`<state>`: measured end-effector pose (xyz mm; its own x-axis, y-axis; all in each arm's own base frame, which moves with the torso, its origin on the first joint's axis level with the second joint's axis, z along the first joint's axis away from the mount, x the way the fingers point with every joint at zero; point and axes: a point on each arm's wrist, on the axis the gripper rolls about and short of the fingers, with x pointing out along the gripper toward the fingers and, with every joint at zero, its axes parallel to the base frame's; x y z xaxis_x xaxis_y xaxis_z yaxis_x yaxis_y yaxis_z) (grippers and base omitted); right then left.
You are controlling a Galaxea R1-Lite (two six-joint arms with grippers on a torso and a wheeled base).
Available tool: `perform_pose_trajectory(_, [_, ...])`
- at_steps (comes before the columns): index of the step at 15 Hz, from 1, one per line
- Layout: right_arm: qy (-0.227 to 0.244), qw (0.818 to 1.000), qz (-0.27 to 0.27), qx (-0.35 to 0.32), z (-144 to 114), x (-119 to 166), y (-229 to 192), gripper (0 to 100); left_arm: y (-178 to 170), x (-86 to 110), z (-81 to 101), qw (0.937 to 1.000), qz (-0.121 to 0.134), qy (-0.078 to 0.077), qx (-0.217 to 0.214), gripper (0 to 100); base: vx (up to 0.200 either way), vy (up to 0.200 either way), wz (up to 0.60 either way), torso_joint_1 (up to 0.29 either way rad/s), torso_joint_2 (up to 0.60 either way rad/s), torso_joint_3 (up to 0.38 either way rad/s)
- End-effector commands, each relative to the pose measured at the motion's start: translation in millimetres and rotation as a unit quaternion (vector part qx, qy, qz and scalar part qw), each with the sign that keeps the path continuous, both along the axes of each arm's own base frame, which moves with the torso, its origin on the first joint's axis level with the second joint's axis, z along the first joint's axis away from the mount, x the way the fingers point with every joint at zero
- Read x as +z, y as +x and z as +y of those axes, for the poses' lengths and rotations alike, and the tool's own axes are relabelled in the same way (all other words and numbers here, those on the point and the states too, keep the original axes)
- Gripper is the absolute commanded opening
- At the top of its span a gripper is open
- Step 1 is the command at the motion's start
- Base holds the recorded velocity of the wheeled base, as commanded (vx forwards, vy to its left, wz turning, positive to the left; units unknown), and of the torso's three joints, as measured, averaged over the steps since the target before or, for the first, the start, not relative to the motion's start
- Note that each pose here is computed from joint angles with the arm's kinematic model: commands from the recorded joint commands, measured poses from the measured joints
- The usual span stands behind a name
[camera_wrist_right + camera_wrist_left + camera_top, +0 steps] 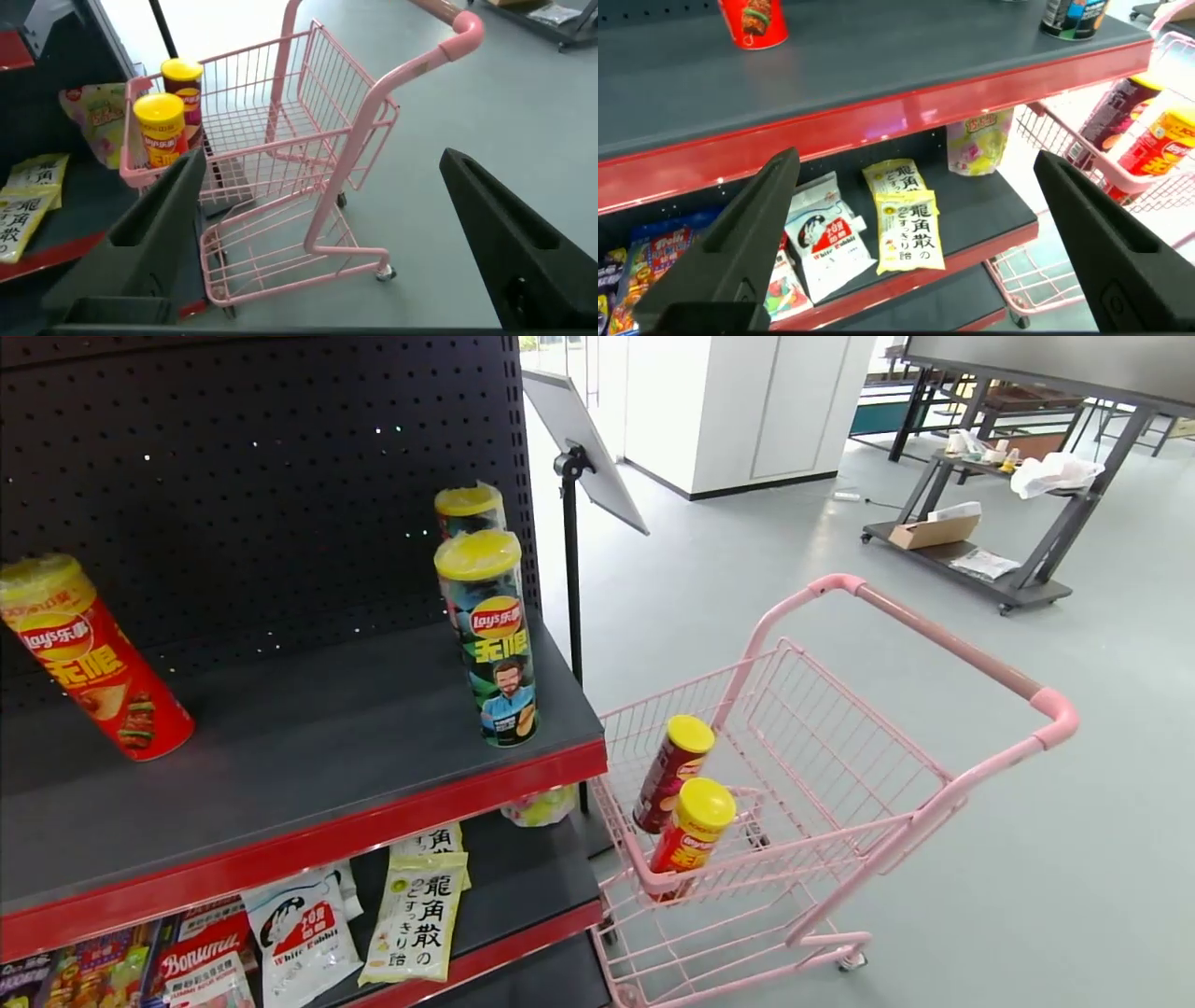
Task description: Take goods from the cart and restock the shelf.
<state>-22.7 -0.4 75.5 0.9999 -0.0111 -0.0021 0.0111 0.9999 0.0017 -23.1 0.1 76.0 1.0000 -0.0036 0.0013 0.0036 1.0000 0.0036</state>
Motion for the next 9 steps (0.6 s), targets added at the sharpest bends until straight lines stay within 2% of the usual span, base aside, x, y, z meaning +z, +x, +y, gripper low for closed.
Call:
perform_pose_trajectory(1, [0.0, 1.0, 0.0, 0.0, 0.0, 0.0, 0.0, 100, 0.0, 0.2, 0.0, 1.0, 0.0, 0.0, 0.0, 100, 0.0, 0.0, 0.0, -0.129, 0.32, 0.188])
perform_pose_trajectory(9, [0.001, 1.0, 0.0, 0.0, 0.0, 0.0, 0.0, 100, 0.2, -0.2, 0.0, 1.0, 0.001, -0.001, 0.0, 100, 0.0, 0.0, 0.0, -0.143, 0.37, 0.217])
